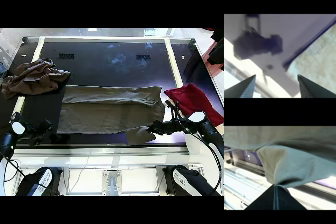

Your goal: Fold the shirts.

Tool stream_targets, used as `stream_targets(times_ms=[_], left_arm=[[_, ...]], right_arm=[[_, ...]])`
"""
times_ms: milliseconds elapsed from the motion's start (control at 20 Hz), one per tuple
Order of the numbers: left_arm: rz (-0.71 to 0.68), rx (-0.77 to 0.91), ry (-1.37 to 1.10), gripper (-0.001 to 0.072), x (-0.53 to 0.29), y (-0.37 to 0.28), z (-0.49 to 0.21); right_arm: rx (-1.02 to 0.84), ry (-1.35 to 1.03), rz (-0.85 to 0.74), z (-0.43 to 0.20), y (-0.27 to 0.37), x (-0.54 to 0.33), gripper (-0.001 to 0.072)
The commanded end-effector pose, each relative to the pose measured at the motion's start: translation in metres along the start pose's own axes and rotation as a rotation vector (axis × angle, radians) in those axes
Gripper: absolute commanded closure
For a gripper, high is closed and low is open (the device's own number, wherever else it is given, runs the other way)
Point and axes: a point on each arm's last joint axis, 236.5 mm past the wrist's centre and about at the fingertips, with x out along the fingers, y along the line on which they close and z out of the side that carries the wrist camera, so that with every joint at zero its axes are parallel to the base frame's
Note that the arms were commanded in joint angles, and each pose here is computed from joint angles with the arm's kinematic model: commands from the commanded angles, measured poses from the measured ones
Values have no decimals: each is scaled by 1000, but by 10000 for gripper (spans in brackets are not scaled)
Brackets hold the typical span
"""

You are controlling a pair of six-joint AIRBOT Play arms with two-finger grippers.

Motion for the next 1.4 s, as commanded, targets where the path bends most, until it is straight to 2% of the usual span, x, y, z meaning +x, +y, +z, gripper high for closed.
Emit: stream_targets(times_ms=[0,150,400,450,500,550,600,750,850,950,1050,1150,1350], left_arm=[[-132,-144,61,140,15,-21,-8],[-216,-169,82,140,22,-41,-5],[-184,-175,143,142,35,-36,-15],[-185,-176,145,188,35,-36,-16],[-184,-175,143,364,35,-36,-16],[-185,-175,137,491,35,-36,-14],[-188,-176,125,552,36,-36,-11],[-185,-169,103,572,36,-35,-6],[-189,-154,111,696,36,-36,-9],[-266,-65,119,696,27,-55,-9],[-399,88,79,696,-2,-92,3],[-518,186,-49,697,-51,-129,30],[-615,295,-310,699,-137,-171,81]], right_arm=[[-6,-6,4,1,3,-2,679],[-2,-9,14,2,5,-2,679],[5,-17,36,4,10,-2,679],[6,-17,36,4,10,-2,679],[5,-17,36,4,10,-2,679],[6,-18,36,4,10,-2,679],[6,-18,37,4,11,-2,679],[1,-25,37,4,12,-4,679],[-7,-36,38,5,14,-6,680],[-28,-54,39,7,19,-12,680],[-77,-86,25,11,30,-29,681],[-87,-131,-27,16,39,-55,681],[-109,-194,-159,33,36,-93,684]])
